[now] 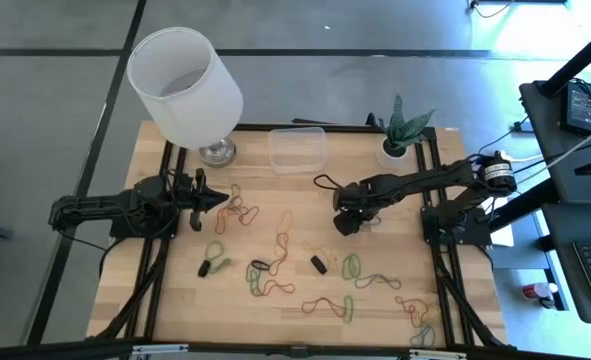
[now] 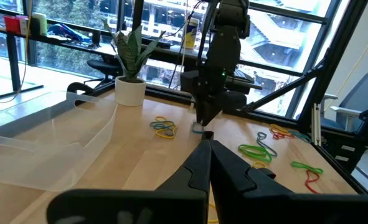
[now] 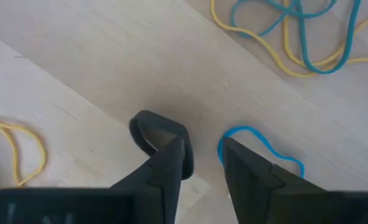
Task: Pick and place rubber bands into bin
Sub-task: Put the black rubber band into the transparent bin
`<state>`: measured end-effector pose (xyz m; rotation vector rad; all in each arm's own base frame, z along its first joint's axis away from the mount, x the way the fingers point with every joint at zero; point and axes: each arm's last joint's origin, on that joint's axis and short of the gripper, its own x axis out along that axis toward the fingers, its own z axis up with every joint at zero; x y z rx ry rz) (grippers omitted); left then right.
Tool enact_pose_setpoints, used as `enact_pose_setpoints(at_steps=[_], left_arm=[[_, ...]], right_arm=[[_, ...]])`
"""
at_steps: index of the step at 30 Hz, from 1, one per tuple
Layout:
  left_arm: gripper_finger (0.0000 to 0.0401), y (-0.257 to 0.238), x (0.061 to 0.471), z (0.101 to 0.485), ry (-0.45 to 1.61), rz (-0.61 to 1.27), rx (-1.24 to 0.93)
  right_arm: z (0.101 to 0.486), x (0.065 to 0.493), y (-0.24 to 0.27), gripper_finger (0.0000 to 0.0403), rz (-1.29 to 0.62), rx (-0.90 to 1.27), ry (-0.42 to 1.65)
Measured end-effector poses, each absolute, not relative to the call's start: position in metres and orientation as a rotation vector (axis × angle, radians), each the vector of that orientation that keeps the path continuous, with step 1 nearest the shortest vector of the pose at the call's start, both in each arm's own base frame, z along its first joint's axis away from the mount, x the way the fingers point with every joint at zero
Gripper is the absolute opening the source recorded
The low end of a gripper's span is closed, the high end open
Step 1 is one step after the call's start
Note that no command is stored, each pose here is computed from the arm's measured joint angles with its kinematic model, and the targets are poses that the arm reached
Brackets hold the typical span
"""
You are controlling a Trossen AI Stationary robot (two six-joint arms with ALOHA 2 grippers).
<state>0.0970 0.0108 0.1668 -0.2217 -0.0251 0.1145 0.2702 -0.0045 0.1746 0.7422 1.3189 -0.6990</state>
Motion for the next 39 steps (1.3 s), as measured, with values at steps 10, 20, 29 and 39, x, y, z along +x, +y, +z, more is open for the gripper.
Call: enact_pose_setpoints(at_steps=[10,20,29,39], left_arm=[[0.0002,0.011,0.097,0.167,-0.025,0.115,-0.222],[0.0002,0.011,0.097,0.167,-0.025,0.115,-0.222],[0.0002,0.011,0.097,0.167,-0.025,0.115,-0.222],[0.0002,0.011,0.097,0.167,-0.025,0.115,-0.222]], right_arm=[[0.161,0.274,0.004,0.0120,-0.641,0.653,1.395],[0.139,0.284,0.004,0.0103,-0.647,0.649,1.416],[0.148,0.288,0.005,0.0011,-0.617,0.647,1.382],[0.251,0.316,-0.006,0.0003,-0.614,0.564,1.185]])
